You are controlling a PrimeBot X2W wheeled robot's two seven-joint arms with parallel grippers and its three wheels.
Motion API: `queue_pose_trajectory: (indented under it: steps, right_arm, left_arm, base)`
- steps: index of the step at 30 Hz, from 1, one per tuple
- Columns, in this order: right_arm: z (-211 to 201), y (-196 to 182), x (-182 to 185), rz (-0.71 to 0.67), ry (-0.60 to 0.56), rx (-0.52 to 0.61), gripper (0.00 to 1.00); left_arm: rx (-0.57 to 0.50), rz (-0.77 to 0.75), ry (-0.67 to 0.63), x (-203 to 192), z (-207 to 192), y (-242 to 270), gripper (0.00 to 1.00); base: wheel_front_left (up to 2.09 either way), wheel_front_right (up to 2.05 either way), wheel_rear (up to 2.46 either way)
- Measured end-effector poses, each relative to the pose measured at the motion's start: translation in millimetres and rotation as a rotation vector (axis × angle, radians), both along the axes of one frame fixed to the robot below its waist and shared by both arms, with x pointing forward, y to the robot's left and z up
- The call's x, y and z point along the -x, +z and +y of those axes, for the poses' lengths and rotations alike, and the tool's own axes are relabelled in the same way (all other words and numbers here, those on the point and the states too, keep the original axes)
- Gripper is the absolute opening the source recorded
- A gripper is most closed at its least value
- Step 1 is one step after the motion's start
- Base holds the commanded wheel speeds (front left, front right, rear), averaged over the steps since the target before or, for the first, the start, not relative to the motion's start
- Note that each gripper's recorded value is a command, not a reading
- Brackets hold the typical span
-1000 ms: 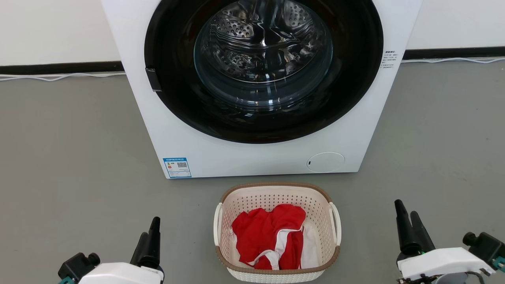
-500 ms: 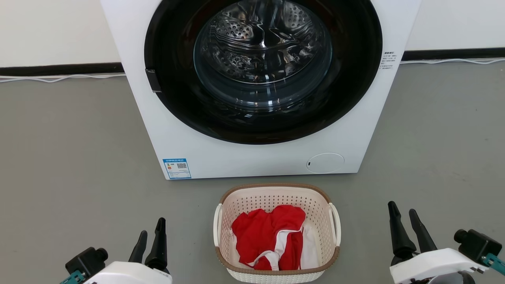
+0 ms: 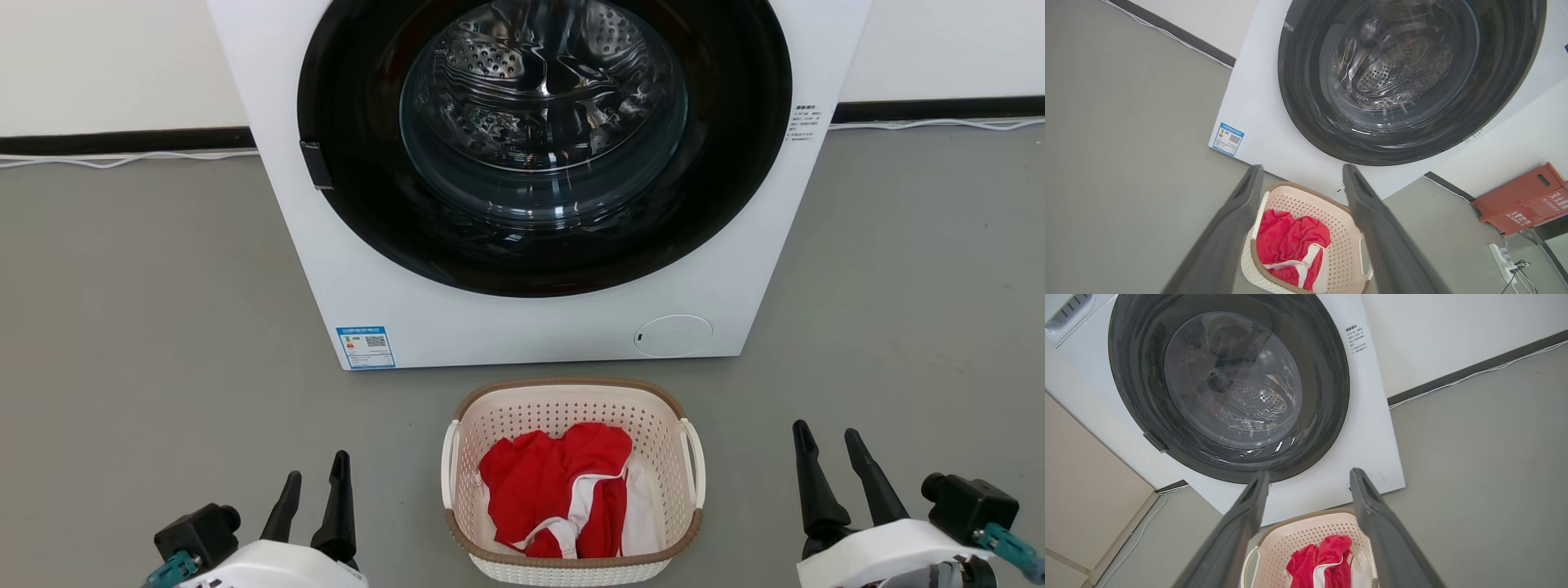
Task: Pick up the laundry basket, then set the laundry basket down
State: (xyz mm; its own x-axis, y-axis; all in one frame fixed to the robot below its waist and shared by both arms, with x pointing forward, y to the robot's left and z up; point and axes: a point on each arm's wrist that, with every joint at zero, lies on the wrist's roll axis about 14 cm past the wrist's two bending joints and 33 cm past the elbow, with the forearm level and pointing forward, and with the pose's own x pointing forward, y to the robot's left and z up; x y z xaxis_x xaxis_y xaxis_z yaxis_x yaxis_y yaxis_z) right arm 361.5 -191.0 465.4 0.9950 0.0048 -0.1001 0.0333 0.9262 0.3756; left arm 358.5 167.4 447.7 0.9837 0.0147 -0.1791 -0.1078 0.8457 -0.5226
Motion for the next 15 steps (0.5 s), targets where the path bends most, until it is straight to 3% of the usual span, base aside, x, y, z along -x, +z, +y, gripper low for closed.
queue_pose_trajectory:
  steps: [15]
  right_arm:
    - [0.4,-10.5,6.1,0.017,0.035,0.180,1.00]
  left_arm:
    - [-0.178,-0.047,-0.047,-1.1,-6.2,7.6,1.00]
  base:
    - [0.00,0.00,0.00]
